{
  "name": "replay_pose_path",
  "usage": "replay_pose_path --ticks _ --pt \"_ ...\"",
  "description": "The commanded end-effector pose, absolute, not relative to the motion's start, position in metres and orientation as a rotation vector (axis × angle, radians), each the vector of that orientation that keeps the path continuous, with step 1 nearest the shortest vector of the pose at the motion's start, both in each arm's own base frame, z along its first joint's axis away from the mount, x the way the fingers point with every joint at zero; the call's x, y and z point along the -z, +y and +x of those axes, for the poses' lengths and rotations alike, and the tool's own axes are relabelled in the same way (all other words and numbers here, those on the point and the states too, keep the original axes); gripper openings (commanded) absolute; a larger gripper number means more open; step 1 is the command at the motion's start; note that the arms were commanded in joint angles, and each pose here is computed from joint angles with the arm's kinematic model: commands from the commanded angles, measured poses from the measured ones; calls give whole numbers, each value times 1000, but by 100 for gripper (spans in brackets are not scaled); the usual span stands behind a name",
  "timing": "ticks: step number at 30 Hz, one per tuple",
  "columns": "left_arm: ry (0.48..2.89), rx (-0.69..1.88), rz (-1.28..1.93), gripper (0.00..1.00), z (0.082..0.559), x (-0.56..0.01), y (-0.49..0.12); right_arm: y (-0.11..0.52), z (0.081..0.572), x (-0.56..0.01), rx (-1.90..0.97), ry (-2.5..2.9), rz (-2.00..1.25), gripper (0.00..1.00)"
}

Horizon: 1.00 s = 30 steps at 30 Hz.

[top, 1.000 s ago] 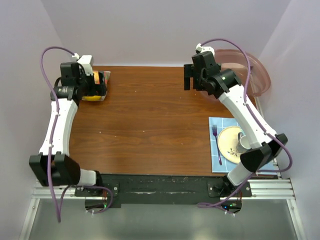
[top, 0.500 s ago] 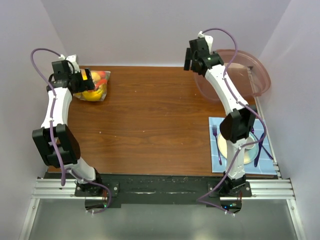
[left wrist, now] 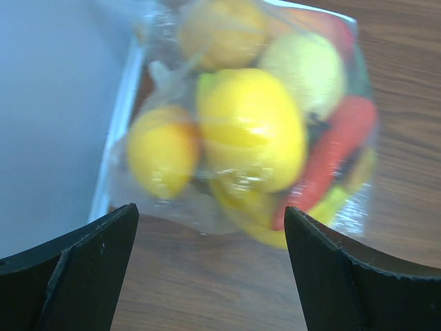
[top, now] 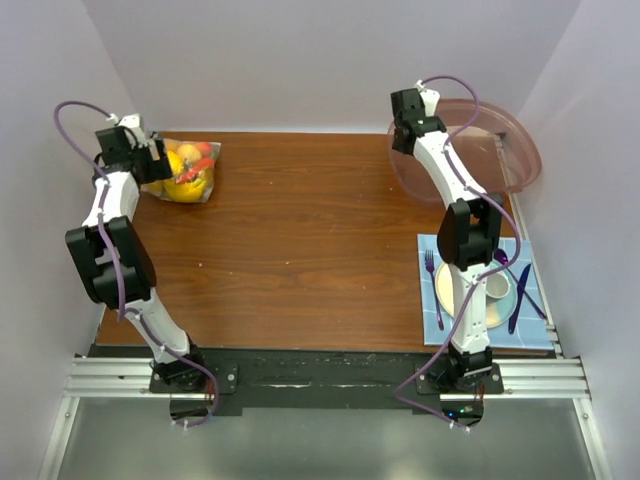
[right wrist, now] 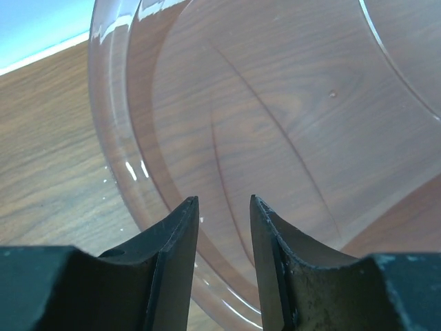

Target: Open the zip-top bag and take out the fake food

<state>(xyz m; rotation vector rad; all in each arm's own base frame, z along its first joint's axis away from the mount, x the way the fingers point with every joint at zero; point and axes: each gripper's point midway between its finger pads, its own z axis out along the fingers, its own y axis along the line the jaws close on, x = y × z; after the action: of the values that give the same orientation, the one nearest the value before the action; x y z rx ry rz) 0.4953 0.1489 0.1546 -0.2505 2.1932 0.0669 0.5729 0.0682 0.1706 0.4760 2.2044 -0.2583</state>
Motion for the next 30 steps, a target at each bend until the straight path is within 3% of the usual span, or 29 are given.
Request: replay_pose_path --ticks 1,8,16,25,30 --pt "2128 -92 -275 92 497 -157 179 67 571 -140 305 2233 477 40" --pt "2046 -14 -281 95 500 -150 168 66 559 -101 364 2334 413 36" --pt "1934 101 -255 96 537 -138 161 81 548 -77 355 2424 324 30" --pt "1974 274 -125 76 538 -101 121 156 514 -67 255 2490 136 25" --pt "1989 335 -55 51 528 -92 105 215 488 -63 148 2520 26 22"
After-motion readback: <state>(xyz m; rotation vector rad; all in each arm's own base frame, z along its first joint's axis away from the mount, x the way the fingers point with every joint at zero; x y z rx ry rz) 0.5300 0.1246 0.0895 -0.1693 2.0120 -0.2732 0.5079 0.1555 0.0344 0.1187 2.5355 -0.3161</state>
